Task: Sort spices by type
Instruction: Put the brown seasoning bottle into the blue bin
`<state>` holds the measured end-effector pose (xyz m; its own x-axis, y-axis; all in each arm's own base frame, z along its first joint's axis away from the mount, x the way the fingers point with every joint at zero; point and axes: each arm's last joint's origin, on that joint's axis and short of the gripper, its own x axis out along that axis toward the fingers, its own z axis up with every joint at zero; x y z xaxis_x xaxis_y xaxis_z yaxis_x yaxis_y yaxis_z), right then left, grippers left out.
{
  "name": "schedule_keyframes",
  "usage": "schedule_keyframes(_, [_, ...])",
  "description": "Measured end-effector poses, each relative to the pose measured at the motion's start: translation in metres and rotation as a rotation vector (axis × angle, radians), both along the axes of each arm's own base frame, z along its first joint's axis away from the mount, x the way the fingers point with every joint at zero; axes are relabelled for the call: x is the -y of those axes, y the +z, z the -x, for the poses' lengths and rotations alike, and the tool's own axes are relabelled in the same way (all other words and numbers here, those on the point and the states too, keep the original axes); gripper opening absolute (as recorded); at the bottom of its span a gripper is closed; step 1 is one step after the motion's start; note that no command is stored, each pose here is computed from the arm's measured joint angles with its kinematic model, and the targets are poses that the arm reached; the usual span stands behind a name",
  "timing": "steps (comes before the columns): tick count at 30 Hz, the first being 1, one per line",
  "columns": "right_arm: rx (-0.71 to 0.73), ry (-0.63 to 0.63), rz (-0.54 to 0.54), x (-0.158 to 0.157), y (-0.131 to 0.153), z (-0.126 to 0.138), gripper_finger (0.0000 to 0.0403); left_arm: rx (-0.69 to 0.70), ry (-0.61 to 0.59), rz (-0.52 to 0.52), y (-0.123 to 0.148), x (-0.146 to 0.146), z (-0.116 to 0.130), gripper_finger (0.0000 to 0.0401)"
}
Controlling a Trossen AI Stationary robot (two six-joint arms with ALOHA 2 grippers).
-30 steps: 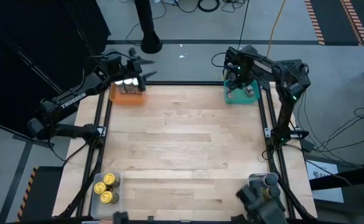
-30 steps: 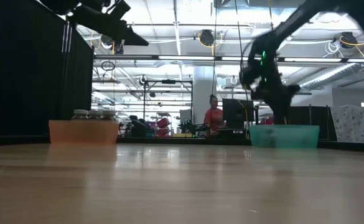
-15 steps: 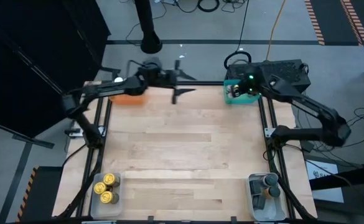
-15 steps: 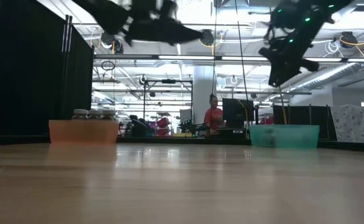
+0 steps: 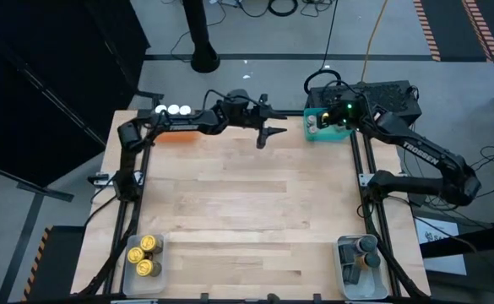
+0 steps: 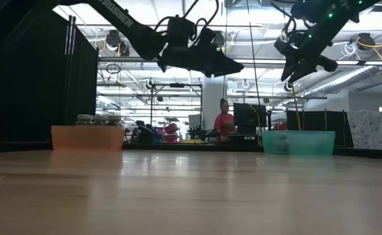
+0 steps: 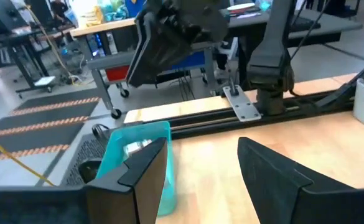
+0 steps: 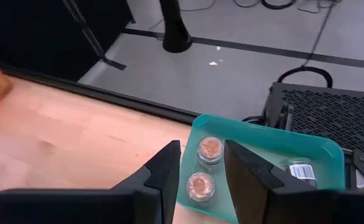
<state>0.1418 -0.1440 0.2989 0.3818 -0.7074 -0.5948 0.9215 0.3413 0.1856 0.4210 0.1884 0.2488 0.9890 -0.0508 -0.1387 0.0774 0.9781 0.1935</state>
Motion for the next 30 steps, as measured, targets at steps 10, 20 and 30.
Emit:
schedule_keyframes(10, [-0.033, 0.002, -0.001, 0.007, -0.006, -0.007, 0.0106, -0.075, 0.015, 0.058, -0.032, -0.014, -0.049, 0.0163])
schedule_keyframes(20, [-0.048, 0.005, 0.002, 0.008, -0.007, -0.007, 0.0105, -0.163, 0.017, 0.126, -0.04, -0.023, -0.071, 0.0024])
schedule_keyframes(30, [-0.008, -0.032, -0.114, 0.021, -0.023, -0.019, 0.0097, -0.041, 0.051, 0.091, 0.025, -0.05, 0.018, 0.0003])
